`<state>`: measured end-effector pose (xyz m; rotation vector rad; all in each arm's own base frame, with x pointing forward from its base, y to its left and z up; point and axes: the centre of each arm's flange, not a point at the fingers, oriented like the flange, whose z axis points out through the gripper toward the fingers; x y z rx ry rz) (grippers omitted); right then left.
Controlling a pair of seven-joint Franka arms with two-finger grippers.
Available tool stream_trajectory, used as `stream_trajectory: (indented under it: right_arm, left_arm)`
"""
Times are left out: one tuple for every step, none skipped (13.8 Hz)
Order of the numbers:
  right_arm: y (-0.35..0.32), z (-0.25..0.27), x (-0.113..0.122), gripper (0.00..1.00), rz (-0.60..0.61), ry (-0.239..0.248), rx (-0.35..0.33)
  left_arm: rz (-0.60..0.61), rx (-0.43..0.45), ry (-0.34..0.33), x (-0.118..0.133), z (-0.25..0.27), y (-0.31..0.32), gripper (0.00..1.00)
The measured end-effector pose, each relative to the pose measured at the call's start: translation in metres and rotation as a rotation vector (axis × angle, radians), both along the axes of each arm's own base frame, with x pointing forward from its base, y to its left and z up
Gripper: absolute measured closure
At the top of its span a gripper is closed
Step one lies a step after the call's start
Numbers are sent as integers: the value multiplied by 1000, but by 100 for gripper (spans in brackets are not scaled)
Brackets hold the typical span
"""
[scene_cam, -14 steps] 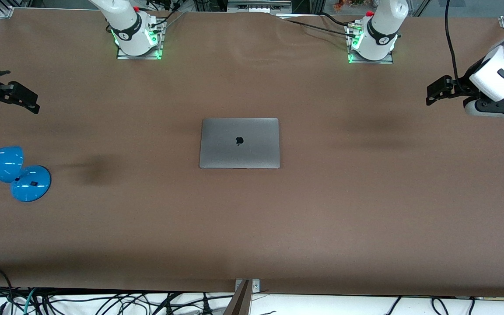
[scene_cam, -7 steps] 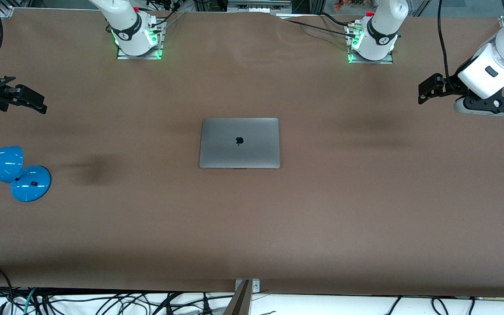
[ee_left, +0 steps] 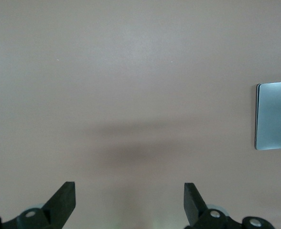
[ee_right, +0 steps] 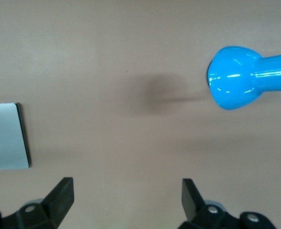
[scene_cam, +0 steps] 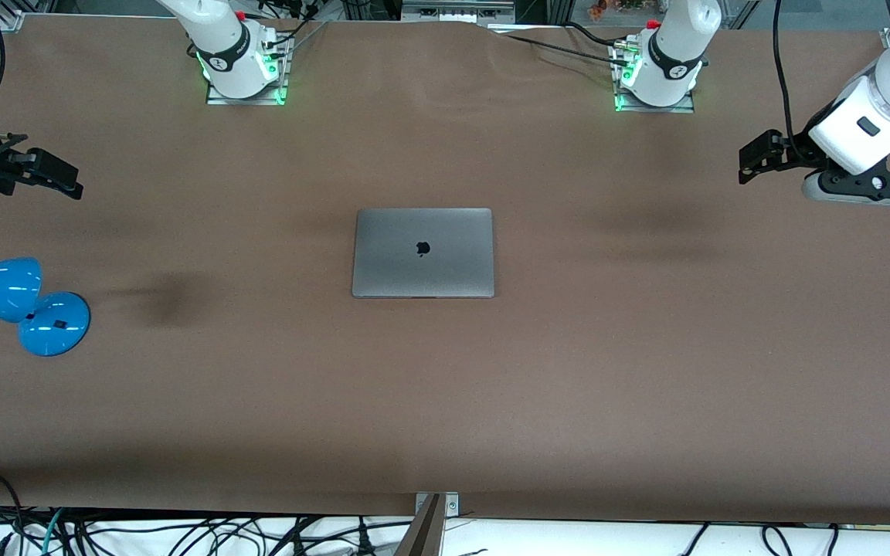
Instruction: Close laptop with both arms from behind
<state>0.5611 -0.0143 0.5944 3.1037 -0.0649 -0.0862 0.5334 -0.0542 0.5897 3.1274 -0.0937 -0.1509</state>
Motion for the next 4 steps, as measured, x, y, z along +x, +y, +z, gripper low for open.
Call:
stream_trajectory:
  right_arm:
    - [0, 0, 0, 0, -1, 0, 0]
    - [-1, 0, 0, 0, -1, 0, 0]
    - [-1, 0, 0, 0, -1, 1, 0]
    - [-1, 0, 0, 0, -2, 1, 0]
  left_arm:
    - [0, 0, 0, 0, 0, 0, 0]
    - [0, 0, 0, 0, 0, 0, 0]
    - [0, 0, 0, 0, 0, 0, 0]
    - [0, 0, 0, 0, 0, 0, 0]
